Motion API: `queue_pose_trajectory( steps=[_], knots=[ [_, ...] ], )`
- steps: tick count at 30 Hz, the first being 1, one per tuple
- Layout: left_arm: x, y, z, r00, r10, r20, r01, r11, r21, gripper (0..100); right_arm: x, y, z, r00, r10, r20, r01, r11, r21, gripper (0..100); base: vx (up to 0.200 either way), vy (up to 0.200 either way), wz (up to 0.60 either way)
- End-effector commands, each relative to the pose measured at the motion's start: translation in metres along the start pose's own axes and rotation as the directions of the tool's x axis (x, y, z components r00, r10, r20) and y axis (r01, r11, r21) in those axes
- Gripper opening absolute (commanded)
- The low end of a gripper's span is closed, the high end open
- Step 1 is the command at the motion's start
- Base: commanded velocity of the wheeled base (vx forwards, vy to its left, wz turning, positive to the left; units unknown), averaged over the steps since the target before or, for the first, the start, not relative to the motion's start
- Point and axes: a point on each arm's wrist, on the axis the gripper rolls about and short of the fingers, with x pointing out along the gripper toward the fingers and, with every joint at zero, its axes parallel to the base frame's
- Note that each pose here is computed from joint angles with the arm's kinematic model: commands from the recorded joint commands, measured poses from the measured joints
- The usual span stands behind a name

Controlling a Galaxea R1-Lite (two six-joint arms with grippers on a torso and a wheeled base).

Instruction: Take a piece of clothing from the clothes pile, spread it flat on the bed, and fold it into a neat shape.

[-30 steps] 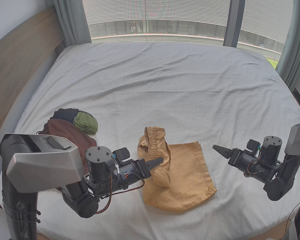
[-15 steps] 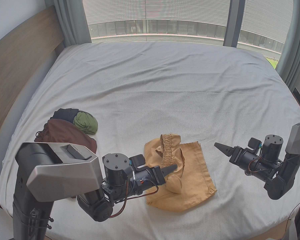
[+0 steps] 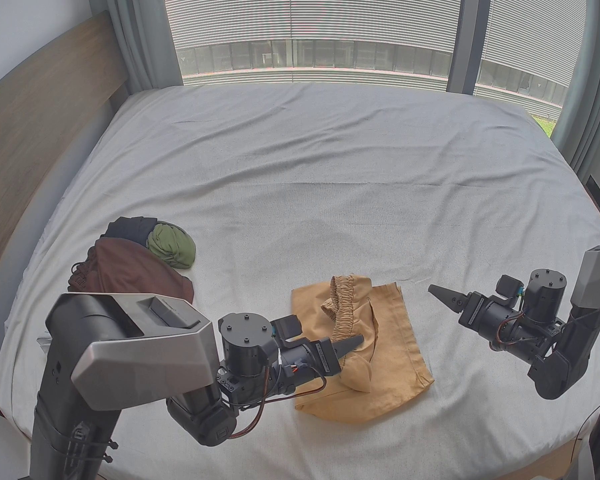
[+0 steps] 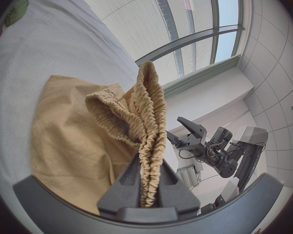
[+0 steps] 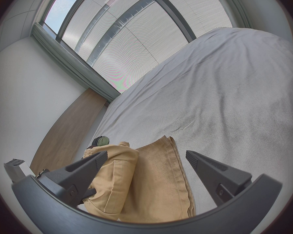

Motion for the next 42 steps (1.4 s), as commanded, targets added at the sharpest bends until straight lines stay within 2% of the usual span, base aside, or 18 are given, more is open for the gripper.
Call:
queue_pose_trajectory(
  steps=[1, 21, 22, 34, 42],
  knots=[
    [0.002, -0.001, -0.002, 1.0, -0.005, -0.004, 0.005, 1.0, 0.001, 0, 0.0, 0.0, 0.0, 1.0, 0.001, 0.0, -0.001, 1.0, 0.0, 100, 0.0, 0.0, 0.0],
    [0.006, 0.005, -0.006, 1.0, 0.003, -0.001, -0.003, 1.0, 0.003, 0, -0.001, 0.002, 0.003, 1.0, 0.009, 0.009, -0.009, 1.0, -0.003, 100, 0.0, 0.0, 0.0],
    [0.006, 0.005, -0.007, 1.0, 0.003, -0.003, -0.003, 1.0, 0.006, 100, -0.001, 0.002, 0.003, 1.0, 0.009, 0.009, -0.009, 1.0, -0.003, 100, 0.0, 0.0, 0.0],
    [0.009, -0.001, -0.007, 1.0, -0.02, 0.0, 0.02, 1.0, 0.011, 100, -0.001, 0.002, 0.002, 1.0, 0.008, 0.007, -0.007, 1.0, -0.002, 100, 0.0, 0.0, 0.0],
    [-0.002, -0.003, 0.01, 0.999, 0.002, 0.052, -0.003, 1.0, 0.013, 100, -0.001, 0.002, 0.0, 1.0, 0.004, -0.004, -0.004, 1.0, -0.001, 100, 0.0, 0.0, 0.0]
  ],
)
